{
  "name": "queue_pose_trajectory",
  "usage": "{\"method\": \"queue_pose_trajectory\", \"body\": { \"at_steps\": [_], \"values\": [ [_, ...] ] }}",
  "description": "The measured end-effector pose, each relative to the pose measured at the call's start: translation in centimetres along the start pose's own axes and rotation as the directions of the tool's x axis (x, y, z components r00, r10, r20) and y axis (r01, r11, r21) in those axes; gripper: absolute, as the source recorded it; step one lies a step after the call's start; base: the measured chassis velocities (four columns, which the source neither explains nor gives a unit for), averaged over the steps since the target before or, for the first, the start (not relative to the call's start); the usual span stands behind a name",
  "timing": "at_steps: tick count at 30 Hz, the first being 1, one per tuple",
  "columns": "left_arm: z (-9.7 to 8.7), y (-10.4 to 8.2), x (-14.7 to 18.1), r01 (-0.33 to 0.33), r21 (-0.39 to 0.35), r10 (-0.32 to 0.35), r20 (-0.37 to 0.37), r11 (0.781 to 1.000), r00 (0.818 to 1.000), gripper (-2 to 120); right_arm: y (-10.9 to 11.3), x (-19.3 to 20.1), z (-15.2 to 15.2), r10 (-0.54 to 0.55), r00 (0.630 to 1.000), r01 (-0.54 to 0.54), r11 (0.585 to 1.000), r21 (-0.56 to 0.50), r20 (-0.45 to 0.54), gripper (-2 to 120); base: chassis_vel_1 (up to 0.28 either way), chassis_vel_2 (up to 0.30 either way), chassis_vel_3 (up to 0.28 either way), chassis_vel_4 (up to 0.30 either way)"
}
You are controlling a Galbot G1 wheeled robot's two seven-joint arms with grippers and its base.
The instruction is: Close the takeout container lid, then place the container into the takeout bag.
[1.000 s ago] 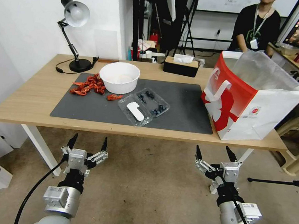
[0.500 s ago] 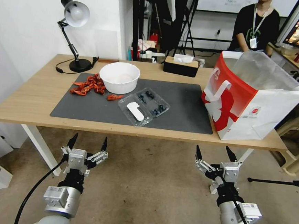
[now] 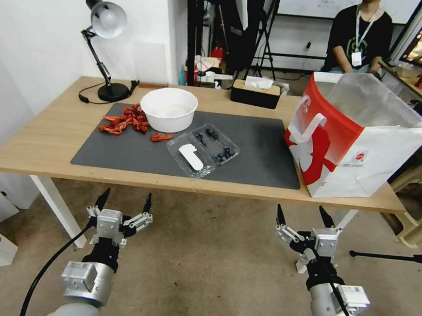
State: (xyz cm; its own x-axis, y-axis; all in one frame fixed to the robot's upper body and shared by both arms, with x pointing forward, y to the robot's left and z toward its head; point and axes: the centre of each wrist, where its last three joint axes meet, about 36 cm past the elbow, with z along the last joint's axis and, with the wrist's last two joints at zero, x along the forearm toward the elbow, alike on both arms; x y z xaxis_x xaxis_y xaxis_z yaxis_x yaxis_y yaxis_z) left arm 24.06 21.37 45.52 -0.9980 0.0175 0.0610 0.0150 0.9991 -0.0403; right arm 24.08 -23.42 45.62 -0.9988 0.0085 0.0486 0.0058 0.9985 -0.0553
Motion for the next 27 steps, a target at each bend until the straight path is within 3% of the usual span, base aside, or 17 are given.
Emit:
{"method": "queue_pose_trajectory", "body": {
  "at_steps": [1,6,8,12,22,27],
  "values": [
    [0.0,0.0,0.0,0.0,0.0,0.0,0.0,1.0,1.0,100,0.0,0.0,0.0,0.0,1.0,0.0,1.0,0.0,0.0,100,0.0,0.0,0.0,0.0],
    [-2.6,-1.1,-1.0,-0.015,0.134,0.02,-0.035,0.991,0.999,100,-1.4,-1.1,-3.0,0.036,0.999,-0.036,0.999,-0.021,-0.032,100,0.0,0.0,0.0,0.0],
    [-2.6,-1.1,-0.9,-0.031,0.165,0.031,-0.002,0.986,1.0,100,-2.0,-1.5,-4.5,0.048,0.998,-0.05,0.998,-0.032,-0.046,100,0.0,0.0,0.0,0.0],
    [-2.2,-0.9,-0.7,-0.033,0.167,0.028,0.028,0.985,0.999,100,-1.3,-1.1,-5.1,0.004,1.0,-0.006,0.997,-0.082,-0.021,100,0.0,0.0,0.0,0.0],
    [-0.6,-0.6,-1.0,-0.049,0.152,0.042,0.049,0.987,0.998,100,-0.2,-1.3,-4.5,-0.027,0.999,0.029,0.997,-0.073,0.018,100,0.0,0.0,0.0,0.0],
    [-0.2,-0.3,-1.2,-0.05,0.148,0.043,0.052,0.988,0.998,100,0.7,-3.5,-4.7,-0.051,0.997,0.056,0.995,-0.08,0.06,100,0.0,0.0,0.0,0.0]
  ]
}}
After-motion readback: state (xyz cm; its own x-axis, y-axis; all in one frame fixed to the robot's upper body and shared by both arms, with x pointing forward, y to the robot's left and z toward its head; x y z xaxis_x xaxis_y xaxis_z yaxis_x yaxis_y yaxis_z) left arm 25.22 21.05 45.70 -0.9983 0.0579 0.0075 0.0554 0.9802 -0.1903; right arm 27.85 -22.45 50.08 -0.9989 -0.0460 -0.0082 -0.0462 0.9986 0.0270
